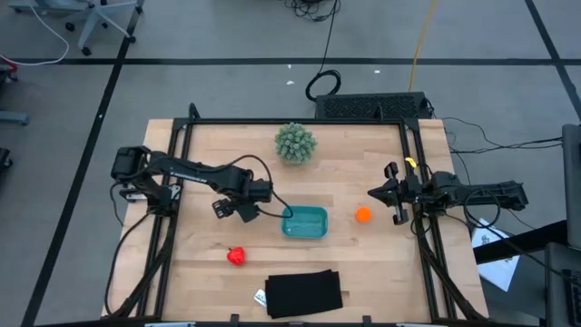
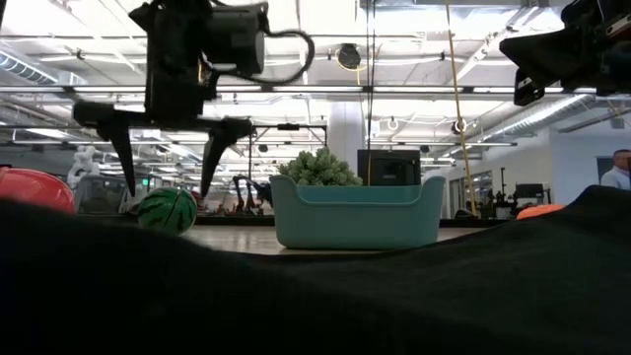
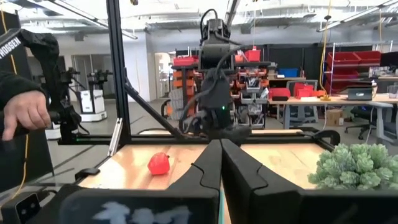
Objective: Pick and placing Produce into tupperware
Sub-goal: Put the watermelon toy into the bin
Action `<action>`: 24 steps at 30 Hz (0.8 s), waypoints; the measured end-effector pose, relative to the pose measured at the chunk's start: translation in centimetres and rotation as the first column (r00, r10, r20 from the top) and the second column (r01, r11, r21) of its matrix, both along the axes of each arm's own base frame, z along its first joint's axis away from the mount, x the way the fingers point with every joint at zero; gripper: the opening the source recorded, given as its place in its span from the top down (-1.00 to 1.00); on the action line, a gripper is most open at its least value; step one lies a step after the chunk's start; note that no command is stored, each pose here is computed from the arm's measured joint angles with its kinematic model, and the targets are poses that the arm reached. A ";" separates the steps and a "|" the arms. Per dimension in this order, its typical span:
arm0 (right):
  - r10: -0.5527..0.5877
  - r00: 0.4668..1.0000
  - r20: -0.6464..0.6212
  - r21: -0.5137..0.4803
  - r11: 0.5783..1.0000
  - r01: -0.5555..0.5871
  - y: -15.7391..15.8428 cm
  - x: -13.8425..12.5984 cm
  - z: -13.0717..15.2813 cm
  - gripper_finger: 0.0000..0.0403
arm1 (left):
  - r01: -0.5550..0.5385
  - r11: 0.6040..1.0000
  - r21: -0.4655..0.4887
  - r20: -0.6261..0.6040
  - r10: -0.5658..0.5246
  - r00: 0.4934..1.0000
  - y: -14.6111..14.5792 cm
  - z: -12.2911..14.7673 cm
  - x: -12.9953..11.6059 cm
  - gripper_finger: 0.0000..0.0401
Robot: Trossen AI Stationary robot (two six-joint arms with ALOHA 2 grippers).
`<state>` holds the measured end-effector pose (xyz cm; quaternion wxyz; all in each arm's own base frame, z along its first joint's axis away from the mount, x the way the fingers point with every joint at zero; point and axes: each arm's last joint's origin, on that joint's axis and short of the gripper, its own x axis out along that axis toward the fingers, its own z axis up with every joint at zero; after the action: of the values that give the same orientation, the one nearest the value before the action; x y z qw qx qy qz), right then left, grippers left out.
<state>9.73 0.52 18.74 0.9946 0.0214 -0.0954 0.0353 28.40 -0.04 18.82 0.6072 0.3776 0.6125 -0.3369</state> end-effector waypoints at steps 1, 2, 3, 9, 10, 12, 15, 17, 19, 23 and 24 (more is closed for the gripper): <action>0.000 1.000 0.002 0.000 1.000 0.000 0.0 0.0 0.0 1.00 | -0.004 1.000 0.000 -0.009 0.004 1.000 0.1 -0.1 -0.1 -0.83; 0.000 1.000 -0.002 0.000 1.000 0.000 0.0 0.0 0.0 1.00 | -0.006 1.000 0.000 -0.015 0.006 1.000 0.2 -0.2 -0.1 -0.83; 0.000 1.000 -0.008 0.000 1.000 0.000 0.0 0.0 -0.1 1.00 | -0.005 1.000 -0.003 -0.014 0.005 1.000 0.2 -0.2 0.0 -0.83; 0.000 1.000 -0.008 0.000 1.000 0.000 0.0 0.1 -0.1 1.00 | -0.014 1.000 -0.019 -0.012 0.014 1.000 0.7 -0.8 0.3 -0.83; 0.000 1.000 -0.008 0.000 1.000 0.000 0.0 0.1 -0.1 1.00 | -0.018 1.000 -0.024 -0.017 0.017 1.000 0.8 -1.0 0.2 -0.83; -0.001 1.000 -0.015 -0.004 1.000 0.001 0.0 0.1 -0.1 1.00 | -0.017 1.000 -0.027 -0.009 0.016 1.000 0.8 -1.3 0.1 -0.83; -0.001 1.000 -0.013 -0.005 1.000 0.001 0.0 0.1 -0.1 1.00 | 0.003 1.000 -0.026 0.000 -0.003 1.000 0.8 -1.8 0.1 -0.83; -0.001 1.000 -0.019 -0.008 1.000 0.001 0.0 0.1 -0.2 1.00 | 0.003 1.000 -0.027 -0.018 -0.004 1.000 0.8 -2.1 -0.3 -0.83; -0.002 1.000 -0.015 -0.008 1.000 0.002 0.0 0.1 -0.1 1.00 | 0.004 1.000 -0.027 -0.018 -0.004 1.000 0.8 -2.5 -0.5 -0.83; -0.005 1.000 -0.014 -0.025 1.000 0.005 0.0 0.1 -0.1 1.00 | 0.004 1.000 -0.026 -0.006 -0.004 1.000 0.8 -3.0 -0.6 -0.83; -0.005 1.000 -0.015 -0.026 1.000 0.005 0.0 0.1 -0.1 1.00 | 0.006 1.000 -0.026 -0.006 -0.006 1.000 0.8 -3.0 -0.6 -0.83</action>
<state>9.87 0.52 18.61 0.9955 0.0084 -0.0876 0.0339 27.81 0.77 15.81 0.6092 0.3706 0.6087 -0.3479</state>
